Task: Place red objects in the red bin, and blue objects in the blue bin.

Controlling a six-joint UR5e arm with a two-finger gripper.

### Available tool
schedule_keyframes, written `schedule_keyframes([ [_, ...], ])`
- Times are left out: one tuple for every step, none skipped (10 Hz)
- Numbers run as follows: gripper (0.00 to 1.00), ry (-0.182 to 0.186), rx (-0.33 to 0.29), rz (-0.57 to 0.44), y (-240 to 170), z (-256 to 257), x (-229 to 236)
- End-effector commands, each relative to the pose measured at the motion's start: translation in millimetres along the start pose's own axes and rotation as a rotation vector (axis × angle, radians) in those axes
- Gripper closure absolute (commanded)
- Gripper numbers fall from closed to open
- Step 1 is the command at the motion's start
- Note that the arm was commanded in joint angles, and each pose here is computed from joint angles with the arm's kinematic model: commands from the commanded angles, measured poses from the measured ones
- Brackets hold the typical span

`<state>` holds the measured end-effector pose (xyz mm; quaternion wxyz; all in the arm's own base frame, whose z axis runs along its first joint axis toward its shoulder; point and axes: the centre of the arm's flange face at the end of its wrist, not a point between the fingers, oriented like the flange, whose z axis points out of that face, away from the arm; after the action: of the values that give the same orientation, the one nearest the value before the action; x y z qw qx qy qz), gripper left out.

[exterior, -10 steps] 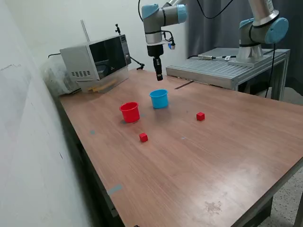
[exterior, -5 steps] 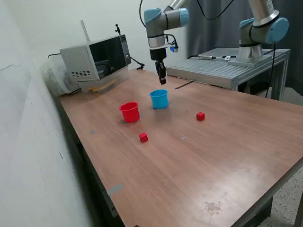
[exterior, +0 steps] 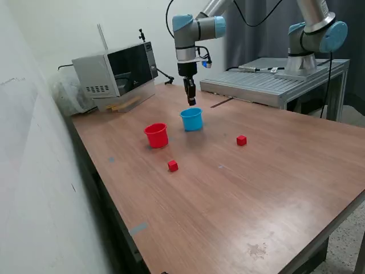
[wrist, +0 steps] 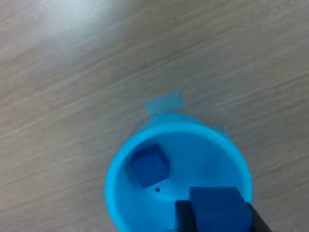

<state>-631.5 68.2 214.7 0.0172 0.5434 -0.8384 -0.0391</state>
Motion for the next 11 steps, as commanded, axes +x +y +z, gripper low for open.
schedule_keyframes([
  [1.00, -0.003, 0.001, 0.002, 0.0, 2.5, -2.4],
  [1.00, -0.003, 0.007, 0.002, -1.8, 4.5, -2.6],
  [0.00, -0.006, 0.008, 0.002, -2.9, 4.7, -3.0],
  [0.00, -0.014, 0.008, 0.003, -2.5, 4.8, -4.7],
  [0.00, -0.014, 0.006, 0.003, -2.0, 4.2, -4.6],
  [0.00, -0.014, 0.008, 0.003, -2.2, 4.8, -5.6],
  [0.00, -0.014, 0.008, -0.015, -2.8, 4.4, -5.7],
  [0.00, -0.015, 0.002, -0.054, -4.0, -2.1, -5.1],
  [0.00, -0.012, -0.023, -0.066, -9.8, -22.1, 0.4],
  [0.00, -0.010, -0.037, -0.084, -13.9, -41.5, 8.8],
  [0.00, -0.006, -0.021, -0.130, -25.6, -49.5, 33.2],
])
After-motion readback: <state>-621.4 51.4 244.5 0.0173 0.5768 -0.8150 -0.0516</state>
